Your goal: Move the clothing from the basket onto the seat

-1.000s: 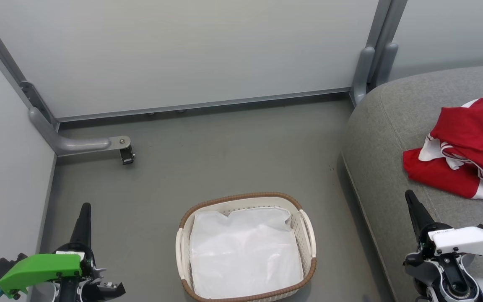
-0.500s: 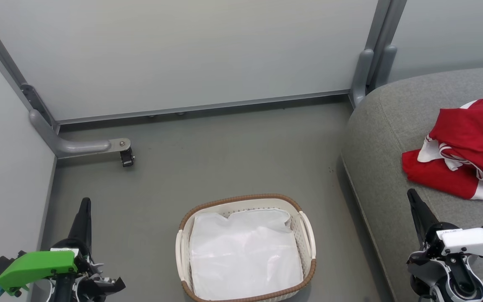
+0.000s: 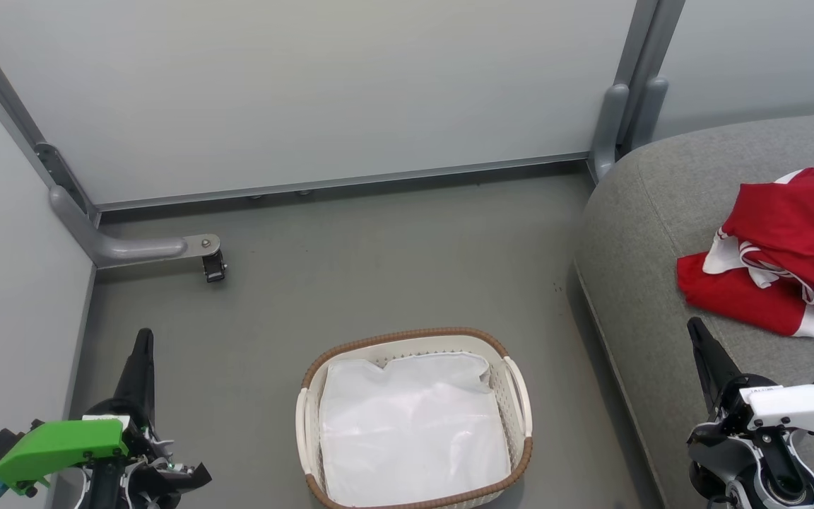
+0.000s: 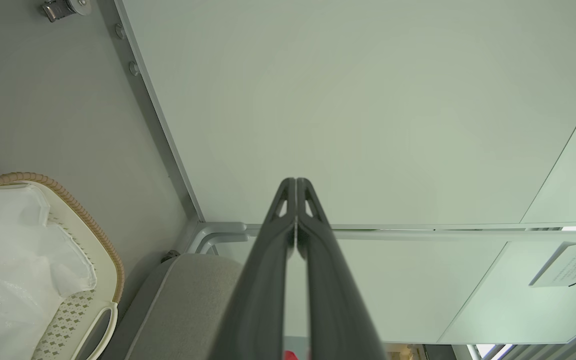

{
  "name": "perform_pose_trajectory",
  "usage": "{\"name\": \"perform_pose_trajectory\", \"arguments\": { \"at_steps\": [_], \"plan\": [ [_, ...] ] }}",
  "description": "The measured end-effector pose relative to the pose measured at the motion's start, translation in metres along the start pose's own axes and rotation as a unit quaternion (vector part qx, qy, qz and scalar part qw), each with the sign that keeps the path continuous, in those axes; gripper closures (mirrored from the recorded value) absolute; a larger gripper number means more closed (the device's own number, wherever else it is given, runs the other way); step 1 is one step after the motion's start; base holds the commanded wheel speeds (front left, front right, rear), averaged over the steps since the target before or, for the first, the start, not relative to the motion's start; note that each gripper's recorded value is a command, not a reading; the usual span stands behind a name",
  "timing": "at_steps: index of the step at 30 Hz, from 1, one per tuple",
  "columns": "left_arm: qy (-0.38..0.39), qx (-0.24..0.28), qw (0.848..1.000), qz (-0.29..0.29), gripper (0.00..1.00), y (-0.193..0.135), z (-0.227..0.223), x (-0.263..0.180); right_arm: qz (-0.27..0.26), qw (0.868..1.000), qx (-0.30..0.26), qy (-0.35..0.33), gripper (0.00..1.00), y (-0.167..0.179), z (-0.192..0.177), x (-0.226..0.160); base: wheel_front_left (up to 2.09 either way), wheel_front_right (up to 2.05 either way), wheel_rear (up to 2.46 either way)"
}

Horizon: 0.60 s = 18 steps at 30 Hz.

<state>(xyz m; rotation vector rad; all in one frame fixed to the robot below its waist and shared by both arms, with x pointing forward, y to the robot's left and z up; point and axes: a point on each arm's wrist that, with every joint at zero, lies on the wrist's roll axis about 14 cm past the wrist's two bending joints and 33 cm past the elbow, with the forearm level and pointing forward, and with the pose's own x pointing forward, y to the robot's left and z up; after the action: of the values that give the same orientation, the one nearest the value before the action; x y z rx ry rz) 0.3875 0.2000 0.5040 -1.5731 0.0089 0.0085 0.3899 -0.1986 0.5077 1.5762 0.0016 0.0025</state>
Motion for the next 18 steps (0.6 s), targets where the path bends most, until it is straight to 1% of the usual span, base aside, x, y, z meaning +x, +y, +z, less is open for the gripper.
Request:
{"name": "perform_pose_trajectory", "arguments": {
  "at_steps": [18],
  "plan": [
    [0.0,0.0,1.0,0.0,1.0,0.0,0.0,0.0,0.0,1.0,0.0,0.0,1.0,0.0,0.0001,0.0,0.0,0.0,0.0]
  ]
}}
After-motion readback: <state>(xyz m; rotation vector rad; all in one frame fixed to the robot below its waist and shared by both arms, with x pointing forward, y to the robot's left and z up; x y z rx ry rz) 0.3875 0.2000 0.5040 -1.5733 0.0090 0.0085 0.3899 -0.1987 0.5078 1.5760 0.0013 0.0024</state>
